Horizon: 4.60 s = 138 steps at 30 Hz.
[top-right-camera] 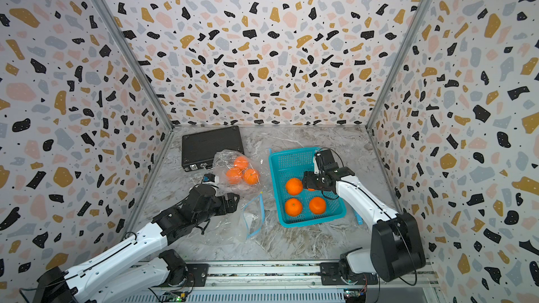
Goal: Open the zip-top bag and take out the orange
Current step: Place the orange in the basket, then adjust the zipper food storage bag at the center of the board.
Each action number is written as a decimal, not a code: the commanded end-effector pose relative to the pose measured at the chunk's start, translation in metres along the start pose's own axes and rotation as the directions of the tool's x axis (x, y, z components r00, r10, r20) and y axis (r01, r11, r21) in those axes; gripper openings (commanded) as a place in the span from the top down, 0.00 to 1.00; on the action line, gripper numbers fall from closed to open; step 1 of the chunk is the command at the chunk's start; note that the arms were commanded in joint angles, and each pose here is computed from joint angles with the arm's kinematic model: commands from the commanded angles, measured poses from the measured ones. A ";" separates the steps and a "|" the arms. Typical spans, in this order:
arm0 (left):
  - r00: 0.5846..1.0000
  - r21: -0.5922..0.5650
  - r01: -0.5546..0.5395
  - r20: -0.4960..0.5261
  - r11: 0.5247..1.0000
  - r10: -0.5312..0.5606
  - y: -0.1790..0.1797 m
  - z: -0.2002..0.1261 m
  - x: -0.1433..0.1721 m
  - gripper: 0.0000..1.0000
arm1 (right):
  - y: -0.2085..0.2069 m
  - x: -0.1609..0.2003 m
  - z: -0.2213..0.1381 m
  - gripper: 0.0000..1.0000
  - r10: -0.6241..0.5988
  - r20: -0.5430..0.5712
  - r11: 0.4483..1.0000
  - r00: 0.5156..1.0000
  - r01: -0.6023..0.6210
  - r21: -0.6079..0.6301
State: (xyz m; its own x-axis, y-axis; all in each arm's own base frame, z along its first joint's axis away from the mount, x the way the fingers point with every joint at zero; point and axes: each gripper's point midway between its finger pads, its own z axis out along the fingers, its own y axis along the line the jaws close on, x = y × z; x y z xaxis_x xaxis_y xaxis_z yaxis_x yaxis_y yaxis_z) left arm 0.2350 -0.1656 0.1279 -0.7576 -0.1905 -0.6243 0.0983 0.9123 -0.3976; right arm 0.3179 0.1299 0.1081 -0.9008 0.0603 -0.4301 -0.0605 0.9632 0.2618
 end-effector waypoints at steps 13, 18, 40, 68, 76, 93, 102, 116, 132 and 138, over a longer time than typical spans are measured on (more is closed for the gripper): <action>0.999 0.032 -0.029 -0.027 0.999 0.030 -0.011 0.009 0.007 0.01 | -0.021 -0.004 0.052 0.27 0.028 -0.047 0.998 0.998 -0.026 0.058; 0.999 0.027 -0.031 -0.026 0.999 0.032 -0.010 0.006 0.006 0.01 | -0.016 -0.007 0.041 0.12 0.034 -0.028 0.999 0.999 -0.033 0.038; 0.988 -0.302 0.144 -0.003 0.942 -0.152 0.098 -0.018 0.019 0.00 | 0.209 0.057 -0.055 0.18 -0.423 0.089 0.867 0.902 0.431 -0.250; 0.966 -0.304 0.217 -0.071 0.928 -0.249 0.116 0.041 0.020 1.00 | 0.246 0.130 0.002 0.76 -0.519 -0.027 0.802 0.854 0.476 -0.361; 0.961 -0.470 0.267 0.068 0.841 -0.267 0.154 0.000 -0.003 1.00 | 0.213 0.146 -0.014 0.75 -0.479 0.039 0.798 0.877 0.453 -0.398; 0.931 -0.354 0.360 0.083 0.863 -0.355 0.159 -0.025 -0.007 1.00 | 0.236 0.132 -0.036 0.41 -0.499 0.080 0.757 0.863 0.479 -0.445; 0.938 -0.292 0.346 0.073 0.892 -0.340 0.145 -0.033 -0.009 1.00 | 0.246 0.099 0.014 0.22 -0.549 -0.017 0.824 0.836 0.537 -0.183; 0.929 -0.384 0.369 0.116 0.846 -0.352 0.163 -0.036 -0.011 1.00 | 0.188 0.131 0.089 0.23 -0.563 -0.157 0.818 0.811 0.574 0.031; 0.909 -0.458 0.416 0.239 0.786 -0.342 0.175 -0.064 -0.038 0.27 | 0.190 0.153 0.065 0.23 -0.551 -0.141 0.834 0.822 0.545 -0.082; 0.917 -0.379 0.389 0.249 0.840 -0.312 0.146 -0.091 -0.066 0.00 | 0.214 0.139 0.059 0.23 -0.532 -0.096 0.845 0.841 0.522 -0.113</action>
State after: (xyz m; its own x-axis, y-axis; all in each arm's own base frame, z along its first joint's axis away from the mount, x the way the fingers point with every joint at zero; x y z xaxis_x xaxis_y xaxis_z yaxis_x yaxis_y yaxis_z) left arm 0.2425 0.0203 0.1623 -0.5380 -0.5648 -0.6258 -0.4935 0.8129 -0.3093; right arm 0.2005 0.3480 0.0368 -0.7680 -0.5059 -0.3927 -0.5721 0.8175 0.0657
